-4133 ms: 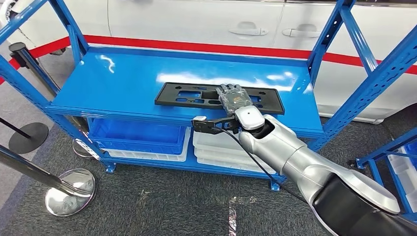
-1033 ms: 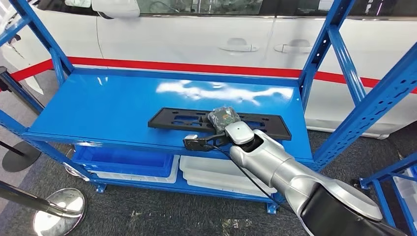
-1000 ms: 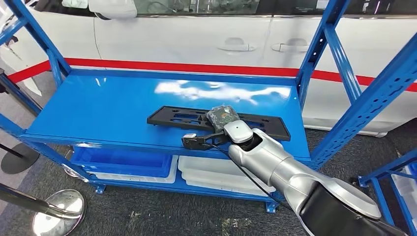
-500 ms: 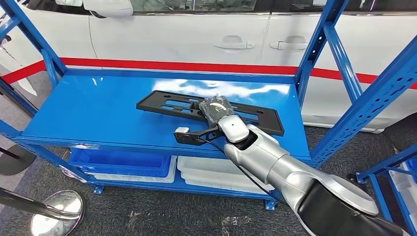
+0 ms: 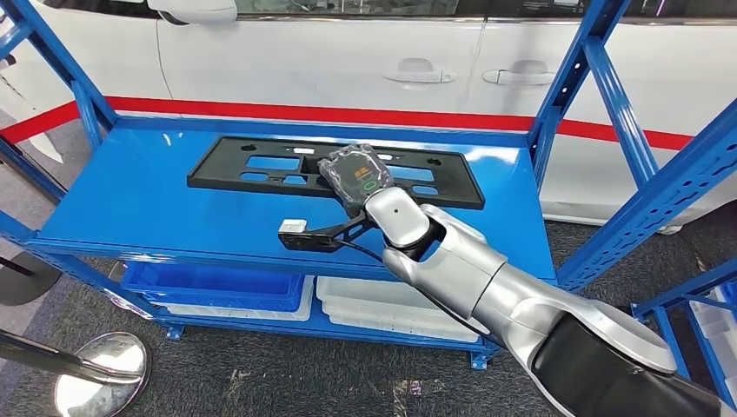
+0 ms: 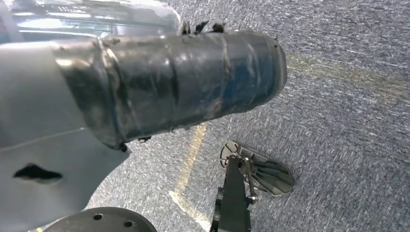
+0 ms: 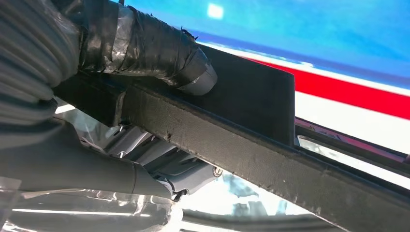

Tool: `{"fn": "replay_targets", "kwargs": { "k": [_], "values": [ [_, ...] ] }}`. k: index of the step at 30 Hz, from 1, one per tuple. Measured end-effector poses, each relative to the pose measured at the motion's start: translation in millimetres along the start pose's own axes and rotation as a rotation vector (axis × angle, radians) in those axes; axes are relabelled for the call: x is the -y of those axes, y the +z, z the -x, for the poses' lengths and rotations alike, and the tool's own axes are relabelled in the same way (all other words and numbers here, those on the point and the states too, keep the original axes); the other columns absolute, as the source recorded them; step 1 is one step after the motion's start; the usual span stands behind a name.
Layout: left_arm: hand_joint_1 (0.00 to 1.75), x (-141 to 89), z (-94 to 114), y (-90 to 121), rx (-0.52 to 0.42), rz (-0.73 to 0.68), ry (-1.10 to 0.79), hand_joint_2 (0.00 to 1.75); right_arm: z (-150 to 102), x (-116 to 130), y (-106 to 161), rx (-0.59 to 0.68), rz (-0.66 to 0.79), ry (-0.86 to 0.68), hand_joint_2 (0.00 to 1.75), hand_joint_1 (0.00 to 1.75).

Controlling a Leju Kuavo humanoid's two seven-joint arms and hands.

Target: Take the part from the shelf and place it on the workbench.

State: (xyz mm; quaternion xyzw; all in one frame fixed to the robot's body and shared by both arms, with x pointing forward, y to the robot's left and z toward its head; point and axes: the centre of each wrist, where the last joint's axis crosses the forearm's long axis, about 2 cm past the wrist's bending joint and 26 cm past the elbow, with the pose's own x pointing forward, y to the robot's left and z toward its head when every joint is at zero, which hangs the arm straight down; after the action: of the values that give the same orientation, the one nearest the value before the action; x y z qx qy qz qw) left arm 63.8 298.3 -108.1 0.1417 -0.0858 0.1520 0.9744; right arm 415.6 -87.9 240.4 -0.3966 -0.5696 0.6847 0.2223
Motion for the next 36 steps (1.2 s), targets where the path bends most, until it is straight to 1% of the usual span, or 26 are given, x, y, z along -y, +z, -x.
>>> {"fn": "replay_targets", "kwargs": {
  "k": [5, 15, 28, 32, 36],
  "values": [
    [0.0, -1, 0, 0, 0.009, 0.003, -0.001, 0.0, -1, 15, -1, 0.019, 0.049, 0.017, 1.75, 1.75],
    [0.0, -1, 1, 0, 0.012, 0.008, -0.013, 0.0, 15, 71, -1, 0.019, 0.168, 0.089, 1.75, 1.75],
    [0.0, -1, 2, 0, 0.036, 0.014, -0.022, 0.0, 21, 98, 9, 0.027, 0.25, 0.121, 1.75, 1.75],
    [0.0, -1, 2, 0, 0.056, 0.021, -0.024, 1.75, 24, 113, 14, 0.034, 0.277, 0.156, 1.75, 1.75],
    [0.0, -1, 2, 0, 0.077, 0.038, -0.018, 1.75, 23, 129, 22, 0.053, 0.298, 0.204, 1.75, 1.75]
  ]
}}
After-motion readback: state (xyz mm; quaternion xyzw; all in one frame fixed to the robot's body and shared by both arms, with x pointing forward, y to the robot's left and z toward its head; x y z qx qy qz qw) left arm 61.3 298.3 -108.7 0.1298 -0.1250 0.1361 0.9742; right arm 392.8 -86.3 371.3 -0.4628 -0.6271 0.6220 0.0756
